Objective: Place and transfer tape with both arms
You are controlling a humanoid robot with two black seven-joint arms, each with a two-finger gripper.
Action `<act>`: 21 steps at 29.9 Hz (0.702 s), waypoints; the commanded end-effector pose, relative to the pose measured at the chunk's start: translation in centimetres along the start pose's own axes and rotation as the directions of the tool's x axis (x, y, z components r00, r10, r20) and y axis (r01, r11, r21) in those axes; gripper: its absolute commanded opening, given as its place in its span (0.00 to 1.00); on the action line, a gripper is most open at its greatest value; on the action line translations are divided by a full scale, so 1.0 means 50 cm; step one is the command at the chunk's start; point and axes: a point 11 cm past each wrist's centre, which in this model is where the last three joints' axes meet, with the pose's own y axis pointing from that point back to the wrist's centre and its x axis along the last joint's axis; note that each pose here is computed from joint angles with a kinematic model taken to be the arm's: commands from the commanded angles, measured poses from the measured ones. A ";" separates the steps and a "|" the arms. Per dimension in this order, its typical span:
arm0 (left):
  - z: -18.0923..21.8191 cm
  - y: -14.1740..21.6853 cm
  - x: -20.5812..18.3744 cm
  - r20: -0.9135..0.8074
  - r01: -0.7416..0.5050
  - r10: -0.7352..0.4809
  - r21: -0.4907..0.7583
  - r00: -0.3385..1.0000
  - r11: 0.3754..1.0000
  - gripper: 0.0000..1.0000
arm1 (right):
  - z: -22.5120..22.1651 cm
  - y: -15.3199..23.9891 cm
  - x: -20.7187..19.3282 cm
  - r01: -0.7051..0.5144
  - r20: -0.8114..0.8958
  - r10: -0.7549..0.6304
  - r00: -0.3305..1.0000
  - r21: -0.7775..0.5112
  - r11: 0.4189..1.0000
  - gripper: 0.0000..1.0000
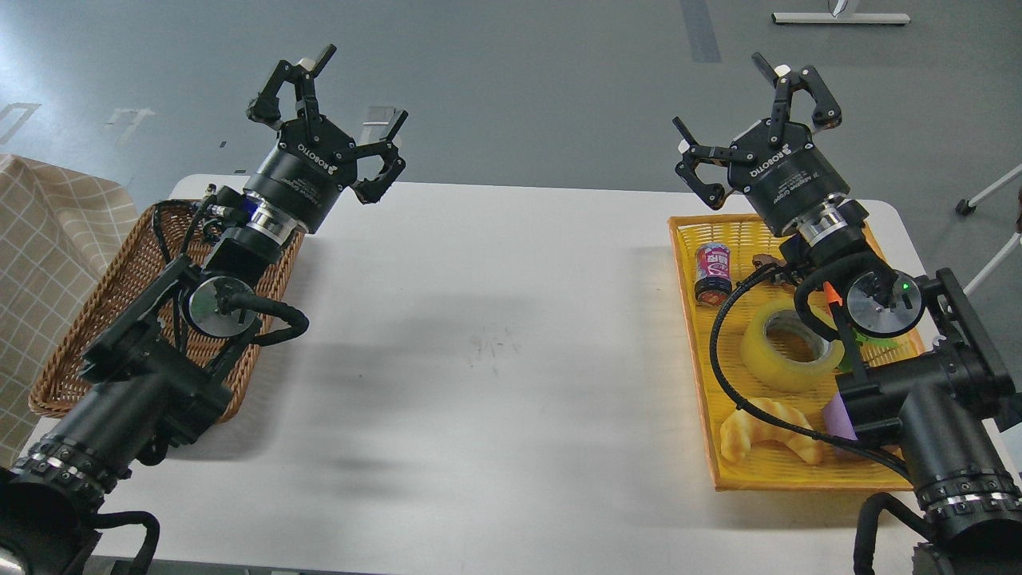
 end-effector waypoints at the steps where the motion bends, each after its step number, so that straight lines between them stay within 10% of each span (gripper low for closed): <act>1: 0.000 -0.001 -0.001 -0.001 0.001 -0.001 -0.003 1.000 1.000 0.98 | 0.002 0.000 0.000 0.000 0.000 0.000 1.000 -0.005 1.000 1.00; 21: 0.002 0.000 0.000 0.000 0.000 0.000 -0.003 1.000 1.000 0.98 | 0.003 0.004 -0.001 0.003 0.000 -0.003 1.000 -0.003 1.000 1.00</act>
